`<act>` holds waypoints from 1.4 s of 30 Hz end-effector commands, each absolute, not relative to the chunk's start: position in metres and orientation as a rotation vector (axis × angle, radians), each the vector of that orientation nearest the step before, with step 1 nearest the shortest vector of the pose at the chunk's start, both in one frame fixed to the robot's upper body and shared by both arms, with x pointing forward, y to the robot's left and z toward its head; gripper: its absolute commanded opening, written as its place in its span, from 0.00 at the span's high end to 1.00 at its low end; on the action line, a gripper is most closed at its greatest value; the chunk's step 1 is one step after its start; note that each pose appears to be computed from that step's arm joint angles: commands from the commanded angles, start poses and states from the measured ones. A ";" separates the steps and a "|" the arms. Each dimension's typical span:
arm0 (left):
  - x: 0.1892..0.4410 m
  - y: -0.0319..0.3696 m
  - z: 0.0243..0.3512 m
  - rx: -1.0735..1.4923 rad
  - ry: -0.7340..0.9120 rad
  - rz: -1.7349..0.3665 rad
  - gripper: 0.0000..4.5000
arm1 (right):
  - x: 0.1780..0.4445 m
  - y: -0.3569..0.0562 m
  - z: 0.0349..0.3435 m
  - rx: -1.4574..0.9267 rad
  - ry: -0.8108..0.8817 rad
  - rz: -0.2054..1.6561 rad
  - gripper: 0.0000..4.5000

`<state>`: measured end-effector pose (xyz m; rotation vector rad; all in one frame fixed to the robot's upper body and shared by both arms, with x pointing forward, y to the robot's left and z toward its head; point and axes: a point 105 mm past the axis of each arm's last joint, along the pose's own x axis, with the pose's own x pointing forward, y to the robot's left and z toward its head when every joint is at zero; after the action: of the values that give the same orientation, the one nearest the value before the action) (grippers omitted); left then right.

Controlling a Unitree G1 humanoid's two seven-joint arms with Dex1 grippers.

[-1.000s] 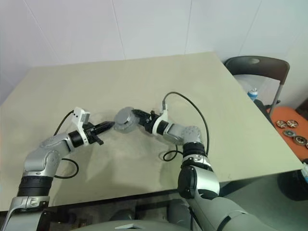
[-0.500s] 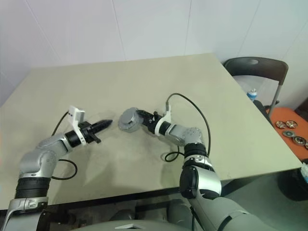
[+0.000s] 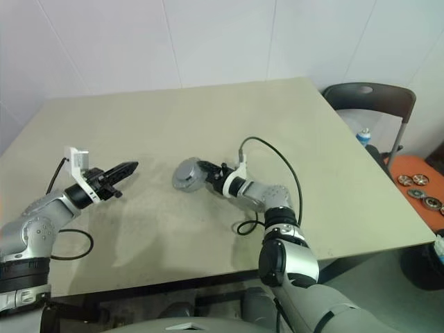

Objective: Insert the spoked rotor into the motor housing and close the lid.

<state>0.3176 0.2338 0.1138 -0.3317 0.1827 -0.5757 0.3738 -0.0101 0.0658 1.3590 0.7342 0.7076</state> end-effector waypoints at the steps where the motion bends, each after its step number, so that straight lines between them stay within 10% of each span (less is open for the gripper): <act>1: 0.319 0.236 0.120 -0.326 0.144 -0.568 1.00 | 0.387 -0.007 0.110 1.462 0.597 0.813 0.52; 14: 0.328 0.226 0.134 -0.544 0.046 -0.572 1.00 | 0.401 -0.016 0.141 1.558 0.477 0.832 0.52; 27: 0.326 0.201 0.111 -0.881 0.137 -0.616 0.13 | 0.406 -0.016 0.145 1.553 0.465 0.821 0.52; 42: 0.343 0.154 0.118 -1.029 0.190 -0.758 0.13 | 0.406 -0.018 0.141 1.515 0.479 0.809 0.52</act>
<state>0.3378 0.1563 0.0984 -1.0220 0.2546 -0.7145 0.3999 -0.0203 0.1112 1.5348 0.5501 0.7302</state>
